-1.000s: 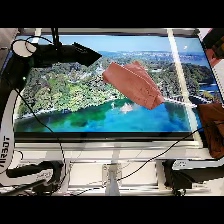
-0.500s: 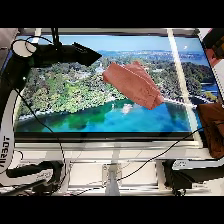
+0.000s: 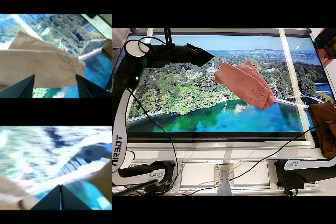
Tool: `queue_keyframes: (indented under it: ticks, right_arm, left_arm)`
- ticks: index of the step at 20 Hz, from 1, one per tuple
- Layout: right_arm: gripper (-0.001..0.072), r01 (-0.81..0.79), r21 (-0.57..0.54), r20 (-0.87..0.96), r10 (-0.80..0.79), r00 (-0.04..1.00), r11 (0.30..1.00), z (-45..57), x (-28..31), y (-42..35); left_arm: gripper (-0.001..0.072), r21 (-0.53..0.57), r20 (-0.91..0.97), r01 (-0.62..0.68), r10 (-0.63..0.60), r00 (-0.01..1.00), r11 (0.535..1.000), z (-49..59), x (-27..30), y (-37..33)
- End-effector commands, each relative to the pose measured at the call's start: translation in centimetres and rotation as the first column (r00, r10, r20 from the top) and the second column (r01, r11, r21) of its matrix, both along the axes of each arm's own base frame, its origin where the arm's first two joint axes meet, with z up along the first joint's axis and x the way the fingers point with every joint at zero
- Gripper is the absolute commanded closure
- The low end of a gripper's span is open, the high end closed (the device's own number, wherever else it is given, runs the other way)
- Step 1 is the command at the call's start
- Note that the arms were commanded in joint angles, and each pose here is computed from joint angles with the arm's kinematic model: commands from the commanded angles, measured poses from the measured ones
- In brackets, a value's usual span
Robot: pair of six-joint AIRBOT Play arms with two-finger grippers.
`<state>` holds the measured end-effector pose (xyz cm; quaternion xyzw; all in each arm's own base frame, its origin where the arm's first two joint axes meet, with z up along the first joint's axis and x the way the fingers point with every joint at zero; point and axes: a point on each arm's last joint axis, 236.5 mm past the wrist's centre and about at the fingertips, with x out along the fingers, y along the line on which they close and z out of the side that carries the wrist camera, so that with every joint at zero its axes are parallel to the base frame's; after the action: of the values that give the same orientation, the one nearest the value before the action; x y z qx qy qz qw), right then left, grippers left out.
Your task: Fold the clothes and pants, and hang the long-sleeved shirts on hangers.
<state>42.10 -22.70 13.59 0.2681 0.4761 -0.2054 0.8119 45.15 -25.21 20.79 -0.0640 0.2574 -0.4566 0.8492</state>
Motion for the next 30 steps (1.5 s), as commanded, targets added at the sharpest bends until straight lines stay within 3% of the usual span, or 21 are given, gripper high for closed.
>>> queue_keyframes:
  ticks: [1, 9, 10, 11, 12, 16, 19, 22, 24, 25, 26, 27, 30]
  right_arm:
    - [0.0701, -0.287, -0.003, 0.086, 0.287, 0.954, 0.958, 0.4, 3.7, 6.4]
    - [0.0702, -0.467, -0.045, 0.128, 0.469, 0.874, 0.883, -2.4, 8.4, 16.6]
    - [0.0702, -0.472, -0.061, 0.147, 0.476, 0.867, 0.879, -2.1, 9.0, 17.2]
    - [0.0703, -0.477, -0.074, 0.159, 0.482, 0.861, 0.876, -1.9, 9.4, 17.6]
    - [0.0703, -0.481, -0.094, 0.163, 0.490, 0.856, 0.872, -1.8, 9.7, 17.7]
    - [0.0703, -0.483, -0.157, 0.099, 0.500, 0.860, 0.862, -3.6, 9.8, 16.2]
    - [0.0703, -0.526, -0.185, -0.030, 0.530, 0.847, 0.830, -6.8, 8.1, 14.8]
    - [0.0703, -0.541, -0.104, -0.090, 0.534, 0.841, 0.835, -11.0, 6.4, 15.6]
    - [0.0685, -0.552, 0.018, -0.101, 0.550, 0.829, 0.834, -15.0, 4.9, 17.7]
    - [0.0487, -0.549, 0.083, -0.081, 0.555, 0.828, 0.832, -16.7, 4.4, 19.2]
    - [0.0203, -0.527, 0.147, -0.049, 0.538, 0.841, 0.837, -17.9, 4.3, 20.5]
    - [0.0155, -0.515, 0.199, -0.005, 0.526, 0.851, 0.834, -18.7, 4.6, 21.8]
    - [0.0156, -0.476, 0.306, 0.061, 0.482, 0.874, 0.825, -20.1, 5.5, 24.0]
  left_arm:
    - [0.0137, 0.033, -0.016, 0.006, -0.006, 1.000, 0.999, -1.2, 0.1, 0.2]
    - [0.0144, -0.011, -0.019, 0.001, -0.002, 1.000, 1.000, -0.5, 0.2, -0.2]
    - [0.0301, 0.017, -0.016, -0.003, 0.003, 1.000, 1.000, -1.1, 0.4, 0.1]
    - [0.0592, 0.085, -0.006, -0.010, 0.011, 1.000, 0.996, -2.3, 0.7, 0.9]
    - [0.0695, 0.160, 0.000, -0.019, 0.020, 1.000, 0.987, -3.7, 1.0, 1.8]
    - [0.0696, 0.354, -0.087, -0.151, 0.193, 0.977, 0.923, -8.3, 2.3, 6.4]
    - [0.0696, 0.404, -0.028, -0.217, 0.250, 0.968, 0.889, -8.1, 3.4, 8.3]
    - [0.0695, 0.391, -0.001, -0.241, 0.262, 0.965, 0.888, -7.5, 3.9, 8.3]
    - [0.0695, 0.392, -0.005, -0.237, 0.260, 0.966, 0.889, -7.7, 3.9, 8.2]
    - [0.0695, 0.392, -0.005, -0.237, 0.260, 0.966, 0.889, -7.7, 3.9, 8.2]
    - [0.0695, 0.392, -0.005, -0.237, 0.260, 0.966, 0.889, -7.7, 3.9, 8.2]
    - [0.0695, 0.392, -0.005, -0.237, 0.260, 0.966, 0.889, -7.7, 3.9, 8.2]
    - [0.0695, 0.392, -0.005, -0.237, 0.260, 0.966, 0.889, -7.7, 3.9, 8.2]
